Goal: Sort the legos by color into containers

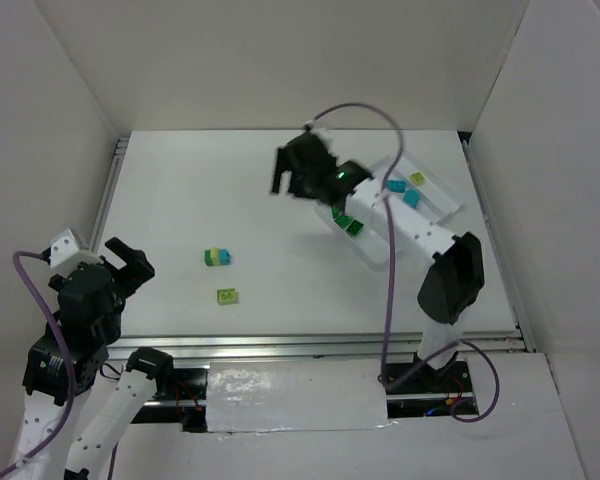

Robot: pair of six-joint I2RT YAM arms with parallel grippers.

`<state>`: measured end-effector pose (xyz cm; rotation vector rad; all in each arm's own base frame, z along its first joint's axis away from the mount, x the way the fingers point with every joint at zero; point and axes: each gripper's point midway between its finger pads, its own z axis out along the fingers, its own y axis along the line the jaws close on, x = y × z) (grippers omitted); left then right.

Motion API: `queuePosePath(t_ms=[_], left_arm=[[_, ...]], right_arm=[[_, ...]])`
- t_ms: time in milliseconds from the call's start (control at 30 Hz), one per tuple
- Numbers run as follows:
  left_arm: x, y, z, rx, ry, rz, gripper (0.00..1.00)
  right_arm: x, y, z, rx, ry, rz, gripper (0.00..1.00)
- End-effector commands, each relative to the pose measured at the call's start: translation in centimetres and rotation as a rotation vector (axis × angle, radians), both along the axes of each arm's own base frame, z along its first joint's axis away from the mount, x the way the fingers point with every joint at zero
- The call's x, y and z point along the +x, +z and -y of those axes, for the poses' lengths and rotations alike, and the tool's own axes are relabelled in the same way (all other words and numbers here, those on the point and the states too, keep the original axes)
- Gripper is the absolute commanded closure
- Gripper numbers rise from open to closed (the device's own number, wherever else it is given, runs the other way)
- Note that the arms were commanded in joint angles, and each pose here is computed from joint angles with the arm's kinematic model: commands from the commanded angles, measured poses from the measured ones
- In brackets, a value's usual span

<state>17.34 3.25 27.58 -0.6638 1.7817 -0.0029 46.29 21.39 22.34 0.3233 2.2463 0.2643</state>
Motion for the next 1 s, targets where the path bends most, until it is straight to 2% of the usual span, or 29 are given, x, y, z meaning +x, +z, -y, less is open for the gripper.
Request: queuePosePath(t_ms=[0, 33, 133, 200, 233, 267, 467, 633, 967], left_arm=[[-0.3, 0.9, -1.1, -0.016, 0.071, 0.042, 0.0], [-0.3, 0.9, -1.2, -0.016, 0.079, 0.045, 0.01], [-0.3, 1.1, -1.3, -0.013, 0.08, 0.051, 0.01], [-0.3, 1.1, -1.4, -0.014, 0.083, 0.05, 0.01], [-0.4, 1.1, -1.4, -0.014, 0.081, 0.051, 0.0], [-0.4, 1.1, -1.3, -0.016, 0.08, 0.057, 0.0], [-0.7, 1.6, -1.2, -0.02, 0.061, 0.091, 0.01], [-0.7, 1.6, -1.0, -0.017, 0.045, 0.095, 0.0], [-0.7, 1.7, -0.9, -0.018, 0.037, 0.102, 0.0]], right_arm=[[-8.5, -0.4, -9.3, -0.02, 0.184, 0.039, 0.0], [-11.8, -1.2, -13.1, 0.013, 0.226, 0.026, 0.0], [-16.4, -4.7, -19.8, -0.018, 0.298, -0.006, 0.0], [-17.9, -6.3, -21.2, -0.073, 0.278, -0.033, 0.0], [-18.1, -5.6, -22.6, -0.066, 0.287, -0.017, 0.0], [-19.2, -8.1, -23.8, -0.111, 0.3, -0.045, 0.0], [-21.7, -14.1, -25.4, -0.175, 0.347, -0.14, 0.01], [-23.0, -17.1, -25.6, -0.16, 0.391, -0.2, 0.06], [-24.9, -16.3, -28.2, -0.108, 0.469, -0.166, 0.07]])
